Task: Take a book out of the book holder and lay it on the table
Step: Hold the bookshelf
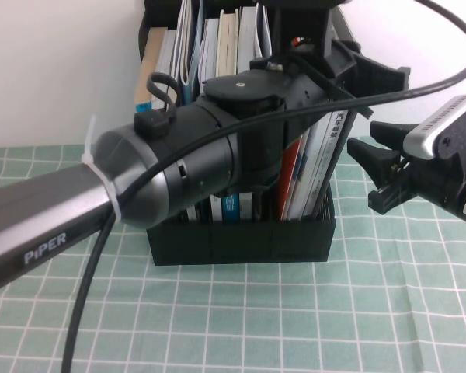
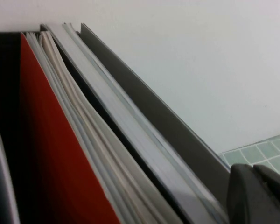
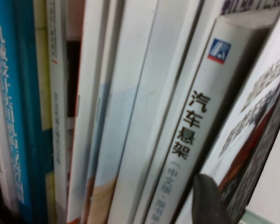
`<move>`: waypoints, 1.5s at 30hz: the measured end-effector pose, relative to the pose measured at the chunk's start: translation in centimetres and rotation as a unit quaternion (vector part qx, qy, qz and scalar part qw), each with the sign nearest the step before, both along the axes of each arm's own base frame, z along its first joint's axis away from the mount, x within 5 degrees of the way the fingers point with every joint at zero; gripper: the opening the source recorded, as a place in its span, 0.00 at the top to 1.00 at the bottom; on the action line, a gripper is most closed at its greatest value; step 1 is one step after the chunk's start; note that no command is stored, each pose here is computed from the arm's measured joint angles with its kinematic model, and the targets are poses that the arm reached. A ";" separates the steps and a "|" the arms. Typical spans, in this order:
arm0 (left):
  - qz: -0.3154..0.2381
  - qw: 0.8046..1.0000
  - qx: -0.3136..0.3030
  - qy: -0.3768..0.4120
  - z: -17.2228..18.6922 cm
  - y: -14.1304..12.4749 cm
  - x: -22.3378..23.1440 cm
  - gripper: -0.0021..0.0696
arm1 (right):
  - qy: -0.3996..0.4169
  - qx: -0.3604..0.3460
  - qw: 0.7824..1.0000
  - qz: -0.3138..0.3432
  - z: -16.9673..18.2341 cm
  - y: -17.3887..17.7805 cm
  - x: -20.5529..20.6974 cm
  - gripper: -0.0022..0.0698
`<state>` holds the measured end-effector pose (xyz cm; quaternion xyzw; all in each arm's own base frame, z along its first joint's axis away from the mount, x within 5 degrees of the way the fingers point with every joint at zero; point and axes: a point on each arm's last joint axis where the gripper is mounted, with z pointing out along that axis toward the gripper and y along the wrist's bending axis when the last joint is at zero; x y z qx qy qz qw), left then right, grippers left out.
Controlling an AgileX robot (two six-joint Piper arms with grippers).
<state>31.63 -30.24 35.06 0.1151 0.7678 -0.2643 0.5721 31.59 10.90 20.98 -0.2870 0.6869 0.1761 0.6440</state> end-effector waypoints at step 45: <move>0.077 0.988 0.123 -0.050 -0.7 1.2 1.4 0.97 | -0.017 0.035 0.999 0.029 1.0 0.5 0.0 0.57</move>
